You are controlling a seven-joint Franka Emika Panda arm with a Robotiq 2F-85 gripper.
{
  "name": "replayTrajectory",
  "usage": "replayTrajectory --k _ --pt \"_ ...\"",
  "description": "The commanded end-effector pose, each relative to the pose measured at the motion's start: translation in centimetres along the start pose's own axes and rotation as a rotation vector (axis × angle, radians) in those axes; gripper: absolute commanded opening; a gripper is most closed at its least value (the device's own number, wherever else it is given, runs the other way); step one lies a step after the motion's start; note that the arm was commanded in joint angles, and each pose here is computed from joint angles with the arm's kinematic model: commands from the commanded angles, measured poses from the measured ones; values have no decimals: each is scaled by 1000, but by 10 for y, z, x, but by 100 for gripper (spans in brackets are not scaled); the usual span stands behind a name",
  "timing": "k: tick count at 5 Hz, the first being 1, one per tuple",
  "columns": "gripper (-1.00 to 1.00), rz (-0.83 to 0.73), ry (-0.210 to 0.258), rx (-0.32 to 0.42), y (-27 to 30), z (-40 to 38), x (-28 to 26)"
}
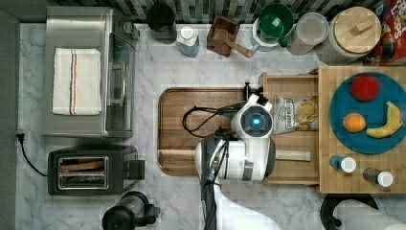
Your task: Close the drawer.
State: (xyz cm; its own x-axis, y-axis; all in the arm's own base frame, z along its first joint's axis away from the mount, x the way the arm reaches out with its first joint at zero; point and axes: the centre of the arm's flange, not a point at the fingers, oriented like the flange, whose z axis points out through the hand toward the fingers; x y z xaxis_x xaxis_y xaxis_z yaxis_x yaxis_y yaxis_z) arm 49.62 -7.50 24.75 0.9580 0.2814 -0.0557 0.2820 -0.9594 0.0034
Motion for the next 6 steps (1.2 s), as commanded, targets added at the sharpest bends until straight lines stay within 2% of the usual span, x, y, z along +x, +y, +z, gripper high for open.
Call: replayTrajectory --k 1,4,5,6 --pt "-100 70 45 -23 179 -30 -50" --pt "-100 183 49 -19 291 -46 -93" --pt "-100 171 39 -53 318 -52 -103" --pt "-100 214 101 -87 313 -46 -114"
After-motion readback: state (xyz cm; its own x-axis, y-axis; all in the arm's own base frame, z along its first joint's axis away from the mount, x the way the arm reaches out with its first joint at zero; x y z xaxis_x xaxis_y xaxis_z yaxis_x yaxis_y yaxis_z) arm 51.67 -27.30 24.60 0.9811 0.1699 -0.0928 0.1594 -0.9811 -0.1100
